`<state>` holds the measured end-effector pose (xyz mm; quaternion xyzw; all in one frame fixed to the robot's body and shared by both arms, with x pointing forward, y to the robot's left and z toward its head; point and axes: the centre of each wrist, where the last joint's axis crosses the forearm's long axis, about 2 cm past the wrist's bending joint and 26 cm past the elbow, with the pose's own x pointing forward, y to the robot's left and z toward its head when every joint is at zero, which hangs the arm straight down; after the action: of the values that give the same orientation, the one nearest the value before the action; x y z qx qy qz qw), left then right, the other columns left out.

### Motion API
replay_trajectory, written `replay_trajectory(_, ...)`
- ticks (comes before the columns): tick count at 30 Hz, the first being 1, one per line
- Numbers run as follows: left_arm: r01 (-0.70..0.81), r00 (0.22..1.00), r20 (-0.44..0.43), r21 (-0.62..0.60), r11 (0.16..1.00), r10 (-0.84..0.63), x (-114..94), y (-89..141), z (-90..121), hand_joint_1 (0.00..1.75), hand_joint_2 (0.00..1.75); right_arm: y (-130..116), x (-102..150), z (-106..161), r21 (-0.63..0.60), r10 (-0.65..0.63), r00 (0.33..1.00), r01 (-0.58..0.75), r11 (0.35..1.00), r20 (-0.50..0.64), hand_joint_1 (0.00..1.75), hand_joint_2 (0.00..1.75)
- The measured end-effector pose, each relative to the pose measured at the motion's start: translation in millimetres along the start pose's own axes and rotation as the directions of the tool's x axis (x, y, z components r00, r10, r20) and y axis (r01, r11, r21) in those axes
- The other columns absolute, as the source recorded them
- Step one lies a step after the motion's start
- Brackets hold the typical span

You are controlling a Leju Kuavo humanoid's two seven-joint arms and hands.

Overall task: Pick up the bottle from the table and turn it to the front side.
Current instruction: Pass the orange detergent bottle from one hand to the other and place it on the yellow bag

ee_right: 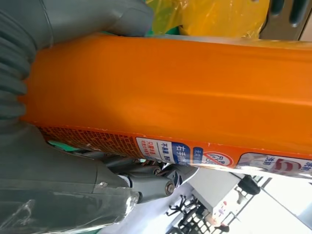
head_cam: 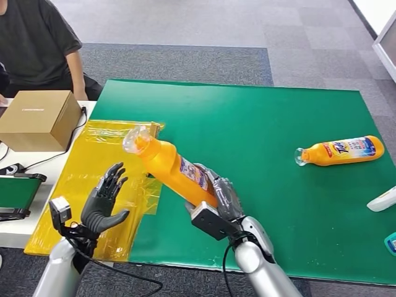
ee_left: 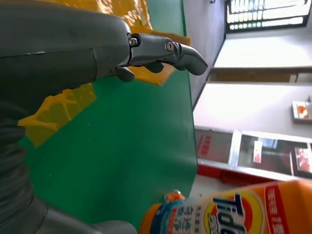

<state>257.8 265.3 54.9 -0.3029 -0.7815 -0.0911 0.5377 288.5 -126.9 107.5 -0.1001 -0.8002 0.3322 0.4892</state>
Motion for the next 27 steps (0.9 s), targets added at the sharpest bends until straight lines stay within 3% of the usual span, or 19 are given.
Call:
replay_trajectory(6, -0.019, 0.999, 0.025, -0.095, 0.995, 0.021, 2, 0, -19, 0.00, 1.75, 27, 1, 2, 0.057, -0.024, 1.000, 0.024, 0.998, 0.001, 1.75, 1.75)
replay_trajectory(18, -0.038, 0.995, 0.088, -0.077, 0.996, 0.045, 6, 1, -33, 0.00, 1.75, 60, -2, 24, 0.174, -0.049, 0.999, 0.051, 0.983, -0.020, 1.75, 1.75)
replay_trajectory(27, -0.118, 0.983, 0.115, -0.178, 0.977, 0.140, 4, -13, -49, 0.00, 1.75, 60, 6, 0, 0.145, 0.000, 1.000, 0.003, 0.989, -0.024, 1.75, 1.75)
